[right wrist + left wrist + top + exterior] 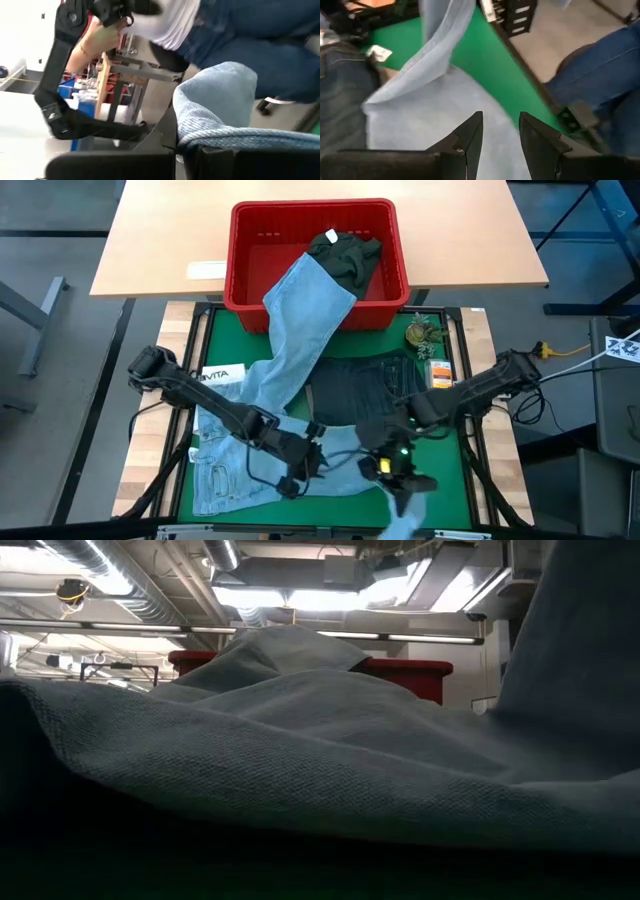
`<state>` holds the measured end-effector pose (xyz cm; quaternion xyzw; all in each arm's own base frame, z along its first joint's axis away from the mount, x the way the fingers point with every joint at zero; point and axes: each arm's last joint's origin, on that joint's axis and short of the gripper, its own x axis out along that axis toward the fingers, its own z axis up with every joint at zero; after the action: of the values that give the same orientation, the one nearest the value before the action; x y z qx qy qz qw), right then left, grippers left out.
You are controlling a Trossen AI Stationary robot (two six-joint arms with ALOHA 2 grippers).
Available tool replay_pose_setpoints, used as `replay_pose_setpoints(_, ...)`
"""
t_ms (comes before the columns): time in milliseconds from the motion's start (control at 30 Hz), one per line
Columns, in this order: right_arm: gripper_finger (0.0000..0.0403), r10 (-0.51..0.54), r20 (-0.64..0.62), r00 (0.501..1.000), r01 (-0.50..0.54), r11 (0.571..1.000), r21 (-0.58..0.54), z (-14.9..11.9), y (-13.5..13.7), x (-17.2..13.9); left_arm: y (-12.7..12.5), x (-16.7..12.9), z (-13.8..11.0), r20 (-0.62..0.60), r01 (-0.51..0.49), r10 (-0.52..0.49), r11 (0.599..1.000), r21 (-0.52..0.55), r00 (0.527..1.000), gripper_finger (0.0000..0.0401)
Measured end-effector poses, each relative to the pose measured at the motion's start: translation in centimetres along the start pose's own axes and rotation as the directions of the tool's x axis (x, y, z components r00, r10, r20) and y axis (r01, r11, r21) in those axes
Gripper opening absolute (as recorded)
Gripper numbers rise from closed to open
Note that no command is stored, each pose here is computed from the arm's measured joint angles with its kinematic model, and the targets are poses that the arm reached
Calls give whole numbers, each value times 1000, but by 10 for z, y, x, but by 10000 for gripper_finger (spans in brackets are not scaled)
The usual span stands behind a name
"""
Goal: Fold Laundry from Bin
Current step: Fold the light blue jeans
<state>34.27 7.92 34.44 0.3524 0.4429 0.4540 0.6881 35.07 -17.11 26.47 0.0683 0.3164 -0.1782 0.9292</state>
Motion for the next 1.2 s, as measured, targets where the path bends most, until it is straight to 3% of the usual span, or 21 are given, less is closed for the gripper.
replay_pose_setpoints(233, 5, -80, 182, 980, 115, 975, -191, 28, -34, -30, -21, -17, -6, -88, -3, -7, 994, -109, 996, 122)
replay_pose_setpoints(467, 5, -240, 411, 879, 376, 879, -292, 45, -58, -74, -38, -28, -13, -153, -23, -20, 962, -273, 988, 121)
replay_pose_setpoints(567, 5, -291, 431, 854, 430, 861, -271, 47, -76, -88, -44, -31, -12, -147, -25, -25, 944, -328, 989, 121)
replay_pose_setpoints(867, 8, -373, 394, 840, 458, 877, -146, 52, -132, -88, -51, -39, -12, -150, -17, -56, 896, -444, 987, 121)
replay_pose_setpoints(1000, 42, -359, 381, 852, 439, 887, -146, 51, -136, -87, -54, -40, -16, -190, 2, -104, 880, -476, 976, 121)
replay_pose_setpoints(1200, 145, -349, 378, 858, 428, 891, -150, 51, -135, -87, -58, -41, -18, -213, 36, -161, 868, -495, 964, 121)
